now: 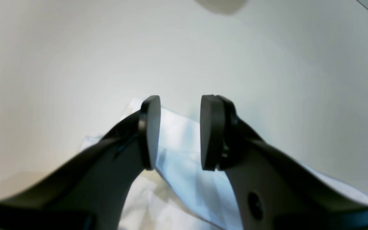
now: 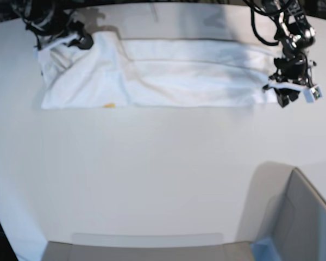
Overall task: Layout the t-shirt on the table in an organized manner, then fold the t-shirt properly
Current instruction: 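Reposition the right gripper along the folded strip's end and pinch it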
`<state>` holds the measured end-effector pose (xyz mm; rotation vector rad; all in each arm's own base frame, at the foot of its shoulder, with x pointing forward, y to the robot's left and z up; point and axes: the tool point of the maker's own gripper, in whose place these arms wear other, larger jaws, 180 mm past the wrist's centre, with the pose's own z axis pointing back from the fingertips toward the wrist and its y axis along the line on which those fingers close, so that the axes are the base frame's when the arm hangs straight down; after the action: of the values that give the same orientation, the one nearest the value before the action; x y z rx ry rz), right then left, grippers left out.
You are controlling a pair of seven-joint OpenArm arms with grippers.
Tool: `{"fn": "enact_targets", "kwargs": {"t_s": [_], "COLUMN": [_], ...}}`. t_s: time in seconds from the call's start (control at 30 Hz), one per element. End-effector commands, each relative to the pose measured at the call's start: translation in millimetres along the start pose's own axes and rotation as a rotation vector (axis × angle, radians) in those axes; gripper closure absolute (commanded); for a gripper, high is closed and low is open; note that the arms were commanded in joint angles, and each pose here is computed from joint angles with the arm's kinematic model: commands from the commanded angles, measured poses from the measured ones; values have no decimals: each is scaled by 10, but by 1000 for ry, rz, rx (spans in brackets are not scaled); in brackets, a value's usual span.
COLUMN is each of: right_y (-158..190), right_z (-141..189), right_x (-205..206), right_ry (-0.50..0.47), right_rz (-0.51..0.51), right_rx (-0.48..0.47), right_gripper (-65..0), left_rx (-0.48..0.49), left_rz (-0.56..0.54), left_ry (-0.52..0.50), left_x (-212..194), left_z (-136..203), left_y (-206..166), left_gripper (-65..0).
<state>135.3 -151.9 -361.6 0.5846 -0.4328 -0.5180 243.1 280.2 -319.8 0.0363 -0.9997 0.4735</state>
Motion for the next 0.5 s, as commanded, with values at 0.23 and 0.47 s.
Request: {"fn": "enact_targets", "kwargs": {"t_s": [0.23,0.47], "right_y": [77,127], "right_z": [24,-8], "right_x": [-74,-150], "right_ry": [49,78], "right_rz": [13,20], "right_rx": [27,42], "right_gripper": [-207,-276], "left_rx": [-4,-3], "left_rz": [-14,-13], "left_ry": [-42,-41], "left_x": [118,113], "left_z": [12,10], "left_y": [-11,-8], "left_gripper": [-219,-219]}}
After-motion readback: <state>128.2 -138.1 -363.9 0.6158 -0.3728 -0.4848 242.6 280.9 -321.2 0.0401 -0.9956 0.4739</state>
